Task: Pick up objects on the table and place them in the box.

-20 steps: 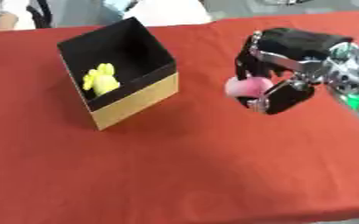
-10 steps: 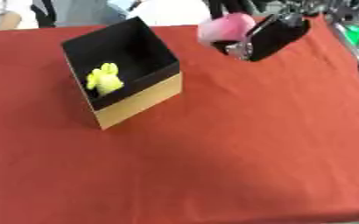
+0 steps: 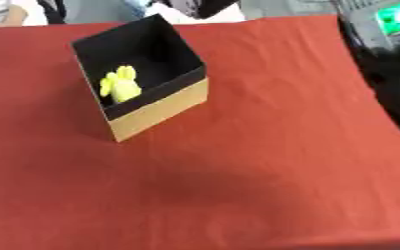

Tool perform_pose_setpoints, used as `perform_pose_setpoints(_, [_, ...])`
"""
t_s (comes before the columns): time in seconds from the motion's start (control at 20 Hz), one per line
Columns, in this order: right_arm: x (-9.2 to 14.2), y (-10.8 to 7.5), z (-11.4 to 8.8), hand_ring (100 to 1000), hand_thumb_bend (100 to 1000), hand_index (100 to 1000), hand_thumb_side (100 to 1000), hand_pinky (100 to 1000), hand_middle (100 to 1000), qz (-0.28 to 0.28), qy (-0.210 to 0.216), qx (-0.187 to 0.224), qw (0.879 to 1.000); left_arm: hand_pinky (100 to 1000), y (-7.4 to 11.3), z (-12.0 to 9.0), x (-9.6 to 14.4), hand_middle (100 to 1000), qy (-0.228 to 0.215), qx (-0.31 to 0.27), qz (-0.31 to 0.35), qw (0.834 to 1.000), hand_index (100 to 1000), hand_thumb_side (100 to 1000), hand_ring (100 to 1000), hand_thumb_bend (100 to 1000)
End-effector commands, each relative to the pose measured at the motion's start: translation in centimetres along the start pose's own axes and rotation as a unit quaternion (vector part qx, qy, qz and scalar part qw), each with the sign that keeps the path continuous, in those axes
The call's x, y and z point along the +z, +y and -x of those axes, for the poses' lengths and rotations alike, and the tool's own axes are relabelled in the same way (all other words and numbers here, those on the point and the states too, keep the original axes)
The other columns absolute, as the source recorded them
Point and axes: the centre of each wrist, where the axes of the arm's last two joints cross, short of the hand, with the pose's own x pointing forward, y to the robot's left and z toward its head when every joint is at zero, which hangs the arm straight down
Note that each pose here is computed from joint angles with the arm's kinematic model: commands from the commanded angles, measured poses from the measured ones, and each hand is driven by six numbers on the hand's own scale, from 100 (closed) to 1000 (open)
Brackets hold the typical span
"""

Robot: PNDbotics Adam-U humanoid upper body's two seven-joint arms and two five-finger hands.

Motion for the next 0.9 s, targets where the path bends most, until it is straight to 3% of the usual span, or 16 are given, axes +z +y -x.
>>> perform_pose_setpoints(0.05, [0.1, -1.1, -0.6, 395, 110, 522, 100, 321, 343, 0.01, 0.012, -0.001, 1.0, 540, 0.2, -0.6, -1.0, 679, -0.02, 0.005, -0.003, 1.0, 820, 284, 806, 100])
perform_pose_setpoints(0.25, [-2.3, -1.4, -1.5, 400, 100, 527, 100, 334, 348, 0.011, 0.024, -0.023, 0.999, 540, -0.4, -0.8, -1.3, 679, -0.026, 0.02, -0.003, 0.999, 820, 288, 806, 100])
perform_pose_setpoints(0.6, [-7.1, 1.3, -2.5, 416, 100, 537, 100, 367, 362, -0.007, 0.067, -0.082, 0.994, 541, -0.4, -0.9, -1.4, 679, -0.026, 0.025, -0.007, 0.999, 819, 287, 805, 100])
perform_pose_setpoints(0.9, [-10.1, 4.0, -1.8, 414, 100, 536, 100, 366, 362, -0.021, 0.108, -0.071, 0.991, 541, -0.5, -0.9, -1.4, 679, -0.026, 0.026, -0.008, 0.999, 819, 289, 806, 100])
